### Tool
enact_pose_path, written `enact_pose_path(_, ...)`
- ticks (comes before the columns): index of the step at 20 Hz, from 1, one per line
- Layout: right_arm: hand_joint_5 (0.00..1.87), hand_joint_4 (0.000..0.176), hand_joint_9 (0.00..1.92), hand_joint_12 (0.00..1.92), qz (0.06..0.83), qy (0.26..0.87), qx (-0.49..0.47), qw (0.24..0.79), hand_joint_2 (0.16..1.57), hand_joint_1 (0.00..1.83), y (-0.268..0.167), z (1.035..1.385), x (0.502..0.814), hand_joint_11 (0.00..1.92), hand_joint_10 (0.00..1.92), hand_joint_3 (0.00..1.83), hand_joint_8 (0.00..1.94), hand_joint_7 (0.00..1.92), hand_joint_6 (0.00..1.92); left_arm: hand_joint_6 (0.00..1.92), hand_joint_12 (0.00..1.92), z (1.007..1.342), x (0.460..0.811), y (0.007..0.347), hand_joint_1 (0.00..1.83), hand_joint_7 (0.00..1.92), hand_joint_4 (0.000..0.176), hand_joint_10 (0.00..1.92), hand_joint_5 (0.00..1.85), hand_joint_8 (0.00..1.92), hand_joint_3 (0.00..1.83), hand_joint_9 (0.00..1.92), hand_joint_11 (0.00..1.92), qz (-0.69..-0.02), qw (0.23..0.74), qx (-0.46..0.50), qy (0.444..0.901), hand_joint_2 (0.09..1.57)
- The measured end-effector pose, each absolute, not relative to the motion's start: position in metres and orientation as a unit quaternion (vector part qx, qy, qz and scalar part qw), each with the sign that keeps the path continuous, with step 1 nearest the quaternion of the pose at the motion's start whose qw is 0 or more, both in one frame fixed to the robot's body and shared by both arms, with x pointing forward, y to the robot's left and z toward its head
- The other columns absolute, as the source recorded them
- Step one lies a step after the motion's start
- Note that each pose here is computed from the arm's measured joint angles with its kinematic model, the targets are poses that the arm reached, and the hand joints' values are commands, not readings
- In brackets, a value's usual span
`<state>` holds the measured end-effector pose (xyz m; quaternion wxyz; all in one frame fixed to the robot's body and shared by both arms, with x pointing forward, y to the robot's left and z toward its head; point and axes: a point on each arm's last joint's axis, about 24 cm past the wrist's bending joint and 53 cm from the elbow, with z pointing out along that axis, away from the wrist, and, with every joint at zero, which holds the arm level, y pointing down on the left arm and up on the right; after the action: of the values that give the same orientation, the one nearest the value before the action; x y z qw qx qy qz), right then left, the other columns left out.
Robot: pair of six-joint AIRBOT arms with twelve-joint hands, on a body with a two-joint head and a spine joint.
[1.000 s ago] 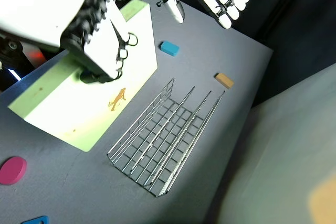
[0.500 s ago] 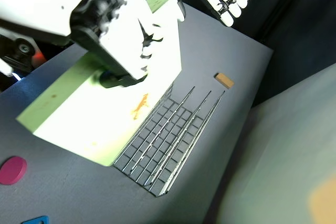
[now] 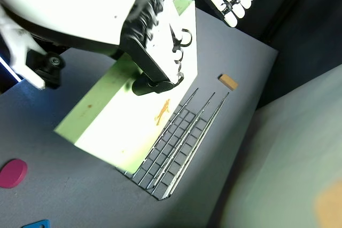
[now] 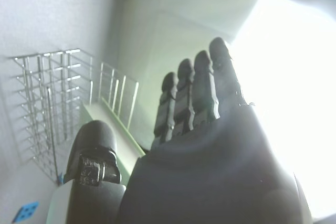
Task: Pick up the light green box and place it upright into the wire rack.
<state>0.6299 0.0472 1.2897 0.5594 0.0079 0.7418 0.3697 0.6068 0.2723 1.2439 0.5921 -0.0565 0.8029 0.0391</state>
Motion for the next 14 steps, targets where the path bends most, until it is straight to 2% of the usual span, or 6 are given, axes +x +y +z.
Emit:
enact_pose_path(2, 0.99, 0.0, 1.07, 1.5, 0.369, 0.744, -0.001, 0.557, 1.06, 1.26, 0.054, 1.283, 0.627, 0.81, 0.89, 0.0, 0.66, 1.23, 0.95, 0.01, 0.15, 1.244, 0.607, 0.272, 0.0, 0.08, 0.0, 0.0, 0.1, 0.0, 0.0, 0.01, 0.0, 0.038, 0.591, -0.058, 0.803, 1.44)
enact_pose_path(5, 1.03, 0.0, 1.12, 1.44, 0.361, 0.751, 0.003, 0.552, 1.05, 1.26, 0.057, 1.273, 0.633, 0.82, 0.78, 0.0, 0.62, 1.25, 0.9, 0.01, 0.15, 1.243, 0.607, 0.272, 0.0, 0.08, 0.0, 0.0, 0.11, 0.0, 0.0, 0.01, 0.0, 0.037, 0.591, -0.058, 0.804, 1.43)
enact_pose_path(14, 1.05, 0.0, 1.12, 1.44, 0.342, 0.764, 0.014, 0.546, 1.05, 1.26, 0.059, 1.256, 0.645, 0.82, 0.77, 0.0, 0.63, 1.23, 0.88, 0.01, 0.15, 1.241, 0.606, 0.271, 0.0, 0.08, 0.0, 0.0, 0.11, 0.0, 0.0, 0.01, 0.0, 0.034, 0.586, -0.061, 0.807, 1.44)
